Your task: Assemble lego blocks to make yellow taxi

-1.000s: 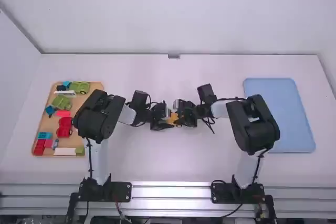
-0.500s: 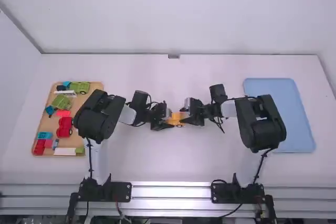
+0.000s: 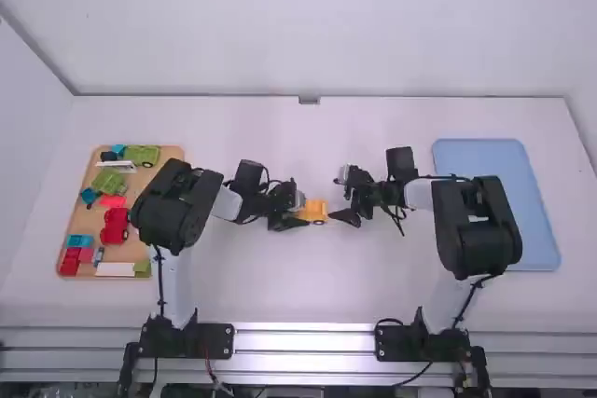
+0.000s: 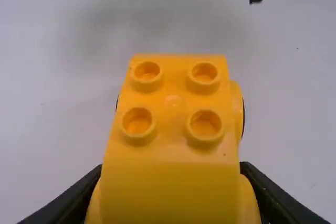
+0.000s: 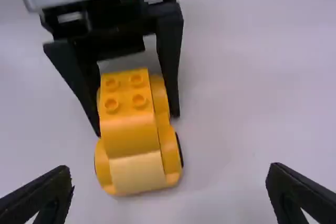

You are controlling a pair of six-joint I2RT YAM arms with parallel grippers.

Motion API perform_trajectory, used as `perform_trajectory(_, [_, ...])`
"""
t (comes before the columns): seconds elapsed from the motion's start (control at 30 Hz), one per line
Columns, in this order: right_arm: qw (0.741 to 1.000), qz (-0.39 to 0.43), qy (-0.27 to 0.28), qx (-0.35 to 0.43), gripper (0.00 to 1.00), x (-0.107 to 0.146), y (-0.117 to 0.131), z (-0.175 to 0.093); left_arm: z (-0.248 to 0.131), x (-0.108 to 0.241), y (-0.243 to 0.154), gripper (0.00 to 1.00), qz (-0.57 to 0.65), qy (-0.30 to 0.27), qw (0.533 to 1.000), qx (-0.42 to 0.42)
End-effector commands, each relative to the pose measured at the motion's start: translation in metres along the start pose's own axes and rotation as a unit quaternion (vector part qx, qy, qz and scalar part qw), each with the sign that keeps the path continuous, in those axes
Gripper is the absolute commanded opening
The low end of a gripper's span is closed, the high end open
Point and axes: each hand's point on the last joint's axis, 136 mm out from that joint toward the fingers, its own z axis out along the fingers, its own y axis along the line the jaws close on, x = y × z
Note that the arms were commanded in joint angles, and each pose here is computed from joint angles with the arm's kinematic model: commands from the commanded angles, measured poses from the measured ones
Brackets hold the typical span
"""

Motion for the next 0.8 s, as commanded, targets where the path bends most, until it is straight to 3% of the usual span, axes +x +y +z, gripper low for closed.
perform_trajectory(0.0, [1.000, 0.017, 0.020, 0.010, 0.98, 0.011, 0.006, 0.000, 0.001, 0.024, 0.003, 0.61, -0.027, 0.041, 0.999, -0.017])
perform_trajectory(0.1, [1.000, 0.008, 0.020, 0.009, 0.98, 0.014, 0.013, 0.004, 0.001, 0.024, 0.003, 0.65, -0.027, 0.041, 0.999, -0.017])
perform_trajectory(0.2, [0.999, -0.005, 0.028, 0.015, 0.98, 0.017, 0.016, 0.009, 0.001, 0.025, 0.001, 0.76, -0.028, 0.040, 0.999, -0.015])
perform_trajectory(0.3, [0.998, 0.017, 0.043, 0.043, 0.98, 0.021, 0.006, 0.012, 0.001, 0.025, 0.001, 0.98, -0.029, 0.041, 0.999, -0.014])
perform_trajectory(0.57, [0.998, -0.005, 0.039, 0.040, 0.98, 0.015, 0.014, 0.023, -0.007, 0.012, 0.005, 0.99, -0.025, 0.043, 0.999, -0.022])
perform_trajectory(0.77, [0.999, -0.044, 0.024, 0.018, 0.98, 0.005, 0.024, 0.031, -0.032, 0.001, 0.014, 0.99, -0.033, 0.100, 0.993, -0.060])
